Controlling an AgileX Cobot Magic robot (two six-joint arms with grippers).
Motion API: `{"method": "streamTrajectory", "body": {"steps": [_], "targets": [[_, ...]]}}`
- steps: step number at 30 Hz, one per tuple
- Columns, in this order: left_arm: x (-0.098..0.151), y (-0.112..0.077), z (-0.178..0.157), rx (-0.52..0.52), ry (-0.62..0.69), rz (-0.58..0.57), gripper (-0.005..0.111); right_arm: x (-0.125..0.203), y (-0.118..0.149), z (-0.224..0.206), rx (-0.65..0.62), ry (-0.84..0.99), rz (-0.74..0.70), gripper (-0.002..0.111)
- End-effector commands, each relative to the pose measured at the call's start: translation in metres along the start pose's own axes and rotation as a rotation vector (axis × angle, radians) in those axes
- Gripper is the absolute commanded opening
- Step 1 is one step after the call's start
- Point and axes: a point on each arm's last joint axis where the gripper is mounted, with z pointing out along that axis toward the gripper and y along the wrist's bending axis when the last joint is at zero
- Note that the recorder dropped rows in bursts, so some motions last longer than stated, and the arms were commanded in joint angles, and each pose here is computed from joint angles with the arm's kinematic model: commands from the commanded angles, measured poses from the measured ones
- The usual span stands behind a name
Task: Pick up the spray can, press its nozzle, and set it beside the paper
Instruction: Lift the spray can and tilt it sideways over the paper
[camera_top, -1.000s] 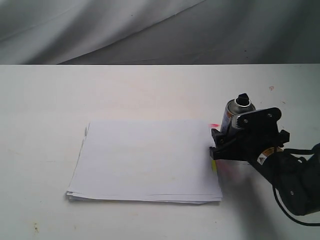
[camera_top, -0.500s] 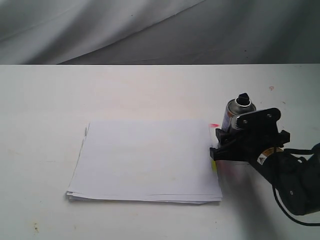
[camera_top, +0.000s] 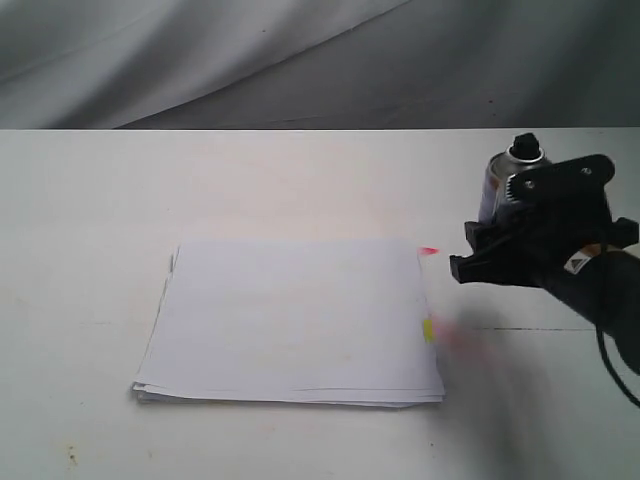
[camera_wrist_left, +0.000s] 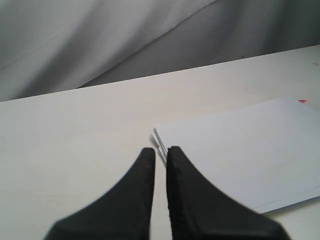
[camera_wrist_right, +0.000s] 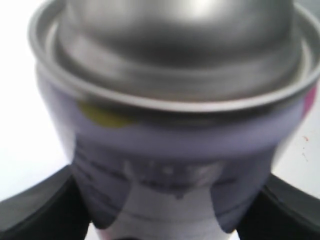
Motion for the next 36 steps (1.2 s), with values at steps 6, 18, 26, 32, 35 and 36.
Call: {"method": "streamTrajectory", "body": {"steps": [6,18,26,32,35,36], "targets": [[0.001,0.000,0.000,0.000,-0.005,-0.012,0.010,-0.085,0.009,-0.043,-0.209,0.033,-0.028,0.000],[0.001,0.000,0.000,0.000,-0.005,-0.012,0.010,-0.156,0.038,-0.062,-0.143,0.063,-0.355,0.000],[0.001,0.000,0.000,0.000,-0.005,-0.012,0.010,-0.131,0.096,-0.025,0.004,0.066,-0.760,0.000],[0.001,0.000,0.000,0.000,-0.005,-0.012,0.010,-0.114,0.124,-0.003,0.119,0.004,-0.868,0.000],[0.001,0.000,0.000,0.000,-0.005,-0.012,0.010,-0.103,0.138,0.005,0.132,-0.012,-0.916,0.000],[0.001,0.000,0.000,0.000,-0.005,-0.012,0.010,-0.099,0.142,0.007,0.143,-0.013,-0.939,0.000]]}}
